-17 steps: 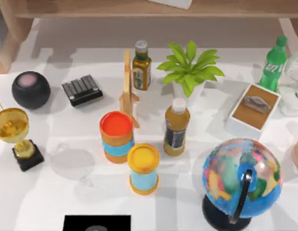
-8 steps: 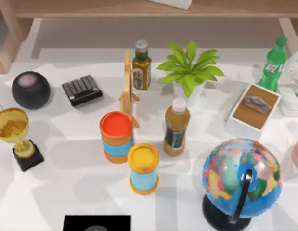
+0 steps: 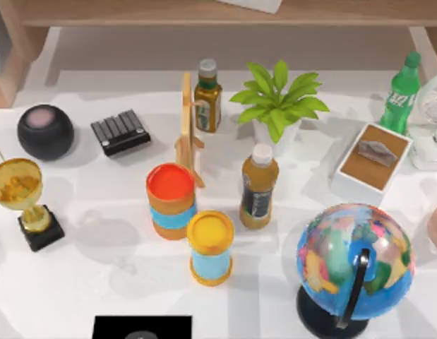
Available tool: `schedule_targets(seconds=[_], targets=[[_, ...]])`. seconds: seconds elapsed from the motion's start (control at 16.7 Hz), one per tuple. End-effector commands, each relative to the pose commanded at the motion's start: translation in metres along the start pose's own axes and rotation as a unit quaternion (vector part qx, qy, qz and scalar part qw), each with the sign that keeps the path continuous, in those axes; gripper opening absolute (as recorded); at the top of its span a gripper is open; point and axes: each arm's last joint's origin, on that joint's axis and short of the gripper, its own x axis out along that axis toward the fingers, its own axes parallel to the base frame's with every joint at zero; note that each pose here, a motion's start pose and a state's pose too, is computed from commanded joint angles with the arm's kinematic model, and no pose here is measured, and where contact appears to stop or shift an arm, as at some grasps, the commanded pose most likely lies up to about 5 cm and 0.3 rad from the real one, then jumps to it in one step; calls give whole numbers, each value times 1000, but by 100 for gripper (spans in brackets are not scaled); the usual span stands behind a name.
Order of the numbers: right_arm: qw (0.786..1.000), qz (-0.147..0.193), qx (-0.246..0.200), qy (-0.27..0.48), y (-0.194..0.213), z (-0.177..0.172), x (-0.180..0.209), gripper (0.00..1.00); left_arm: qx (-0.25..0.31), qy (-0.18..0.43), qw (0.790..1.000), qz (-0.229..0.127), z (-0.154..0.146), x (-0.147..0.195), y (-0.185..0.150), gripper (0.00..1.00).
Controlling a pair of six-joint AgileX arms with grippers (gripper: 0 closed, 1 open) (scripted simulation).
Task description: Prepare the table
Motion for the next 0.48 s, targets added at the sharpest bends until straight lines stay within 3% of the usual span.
schedule_targets(seconds=[0.3, 0.48], targets=[[1000, 0, 0, 0, 0, 0, 0, 100, 117, -168, 979, 10, 49, 1, -27, 0], [1000, 0, 0, 0, 0, 0, 0, 100, 147, -228, 962, 8, 71, 5, -42, 0]])
